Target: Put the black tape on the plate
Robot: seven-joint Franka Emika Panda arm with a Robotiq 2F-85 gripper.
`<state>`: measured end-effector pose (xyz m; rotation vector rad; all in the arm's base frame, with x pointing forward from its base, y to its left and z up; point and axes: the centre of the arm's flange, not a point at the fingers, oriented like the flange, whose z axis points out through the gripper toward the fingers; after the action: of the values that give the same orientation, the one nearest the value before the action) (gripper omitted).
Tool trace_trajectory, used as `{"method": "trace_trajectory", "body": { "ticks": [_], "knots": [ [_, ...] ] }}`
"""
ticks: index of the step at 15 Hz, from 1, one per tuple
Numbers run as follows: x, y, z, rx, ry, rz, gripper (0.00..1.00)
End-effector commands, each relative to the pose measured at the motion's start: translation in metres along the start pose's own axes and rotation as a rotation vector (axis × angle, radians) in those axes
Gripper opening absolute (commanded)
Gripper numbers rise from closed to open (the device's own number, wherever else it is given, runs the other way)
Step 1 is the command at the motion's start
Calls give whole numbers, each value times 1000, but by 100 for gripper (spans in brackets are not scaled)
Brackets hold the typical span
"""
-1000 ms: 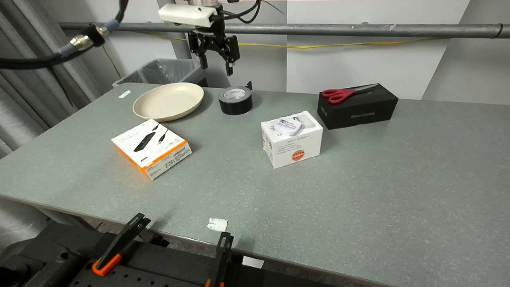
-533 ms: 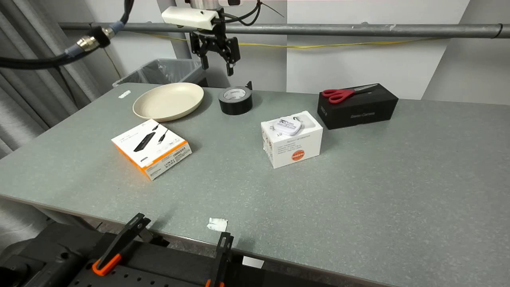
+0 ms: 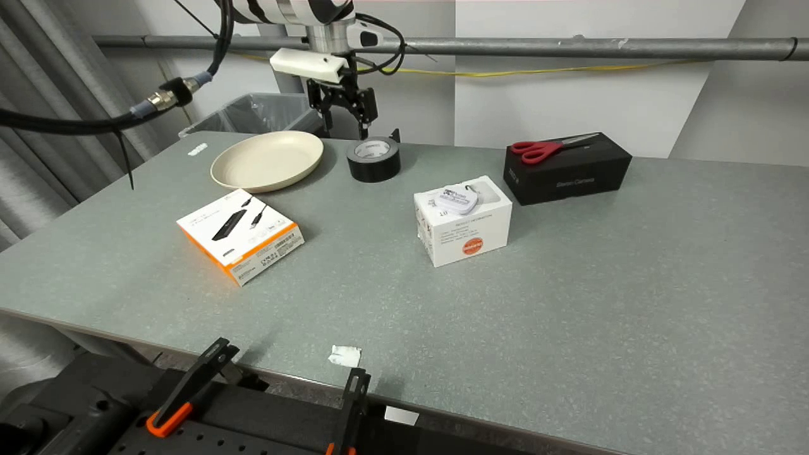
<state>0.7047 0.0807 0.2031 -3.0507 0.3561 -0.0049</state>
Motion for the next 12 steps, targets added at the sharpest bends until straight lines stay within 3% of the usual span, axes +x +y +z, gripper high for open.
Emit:
{"method": "trace_trajectory", "body": {
  "ticks": [1, 3, 4, 5, 7, 12],
  "knots": [
    [37, -25, 34, -37, 5, 38, 100],
    [41, -30, 49, -52, 2, 55, 100],
    [44, -31, 56, -57, 2, 60, 95],
    [47, -33, 61, -58, 4, 67, 74],
    [49, -33, 66, -56, 9, 75, 68],
    [54, -27, 57, -60, 0, 91, 29]
  ]
}}
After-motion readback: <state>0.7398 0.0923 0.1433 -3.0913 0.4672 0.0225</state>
